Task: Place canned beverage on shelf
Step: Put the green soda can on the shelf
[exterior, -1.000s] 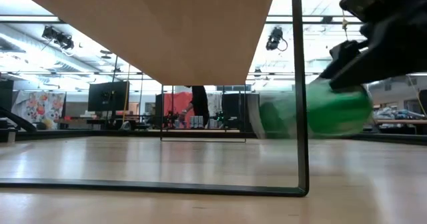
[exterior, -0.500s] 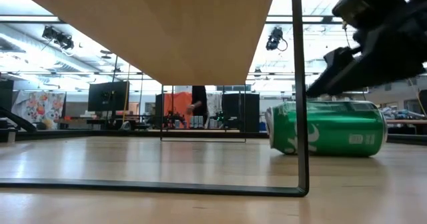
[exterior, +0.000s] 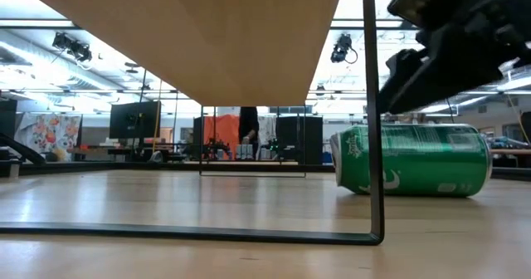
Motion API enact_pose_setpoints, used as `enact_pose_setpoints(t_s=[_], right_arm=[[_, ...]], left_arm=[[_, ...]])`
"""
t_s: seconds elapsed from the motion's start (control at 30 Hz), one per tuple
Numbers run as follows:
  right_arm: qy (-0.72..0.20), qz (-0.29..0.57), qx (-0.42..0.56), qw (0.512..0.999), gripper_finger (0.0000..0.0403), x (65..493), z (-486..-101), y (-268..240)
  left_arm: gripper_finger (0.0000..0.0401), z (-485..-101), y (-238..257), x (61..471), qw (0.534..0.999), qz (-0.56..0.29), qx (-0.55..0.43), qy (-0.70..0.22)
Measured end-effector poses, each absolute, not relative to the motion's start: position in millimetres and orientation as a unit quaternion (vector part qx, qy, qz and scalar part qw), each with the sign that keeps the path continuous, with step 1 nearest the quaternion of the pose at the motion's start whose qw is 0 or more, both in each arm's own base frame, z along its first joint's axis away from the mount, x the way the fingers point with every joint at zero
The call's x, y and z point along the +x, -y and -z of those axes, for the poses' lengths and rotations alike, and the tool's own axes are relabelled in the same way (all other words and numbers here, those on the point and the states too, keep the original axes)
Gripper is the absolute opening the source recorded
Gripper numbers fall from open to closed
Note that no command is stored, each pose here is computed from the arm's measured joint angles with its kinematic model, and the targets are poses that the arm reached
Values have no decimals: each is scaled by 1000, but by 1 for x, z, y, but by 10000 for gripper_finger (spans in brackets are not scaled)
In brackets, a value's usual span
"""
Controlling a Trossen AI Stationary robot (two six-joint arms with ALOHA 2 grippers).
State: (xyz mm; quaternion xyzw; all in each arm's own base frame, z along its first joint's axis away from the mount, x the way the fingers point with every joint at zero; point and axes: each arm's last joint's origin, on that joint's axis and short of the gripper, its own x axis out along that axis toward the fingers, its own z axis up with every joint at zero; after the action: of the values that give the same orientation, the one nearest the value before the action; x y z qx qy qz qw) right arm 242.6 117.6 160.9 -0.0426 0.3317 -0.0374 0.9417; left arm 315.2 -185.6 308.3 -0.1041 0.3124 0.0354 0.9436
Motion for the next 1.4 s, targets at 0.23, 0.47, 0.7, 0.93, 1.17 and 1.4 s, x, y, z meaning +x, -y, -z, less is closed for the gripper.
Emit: enact_pose_setpoints(t_s=[0.23,0.47,0.7,0.93,1.17,1.4], right_arm=[[-383,25,-92,919,288,261,-163,-128],[-419,8,-67,906,334,272,-174,-129],[-489,10,-43,871,358,279,-149,-131],[-516,1,-22,856,348,280,-141,-130],[-525,-2,-32,851,346,278,-142,-129],[-531,-8,-42,847,321,273,-149,-126]], left_arm=[[283,-307,185,314,942,-38,-102,-318],[283,-307,185,314,941,-36,-106,-319],[283,-307,187,314,941,-33,-106,-320],[283,-307,187,313,939,-31,-119,-322],[283,-306,187,313,937,-31,-116,-327],[283,-306,186,313,939,-25,-97,-328]])
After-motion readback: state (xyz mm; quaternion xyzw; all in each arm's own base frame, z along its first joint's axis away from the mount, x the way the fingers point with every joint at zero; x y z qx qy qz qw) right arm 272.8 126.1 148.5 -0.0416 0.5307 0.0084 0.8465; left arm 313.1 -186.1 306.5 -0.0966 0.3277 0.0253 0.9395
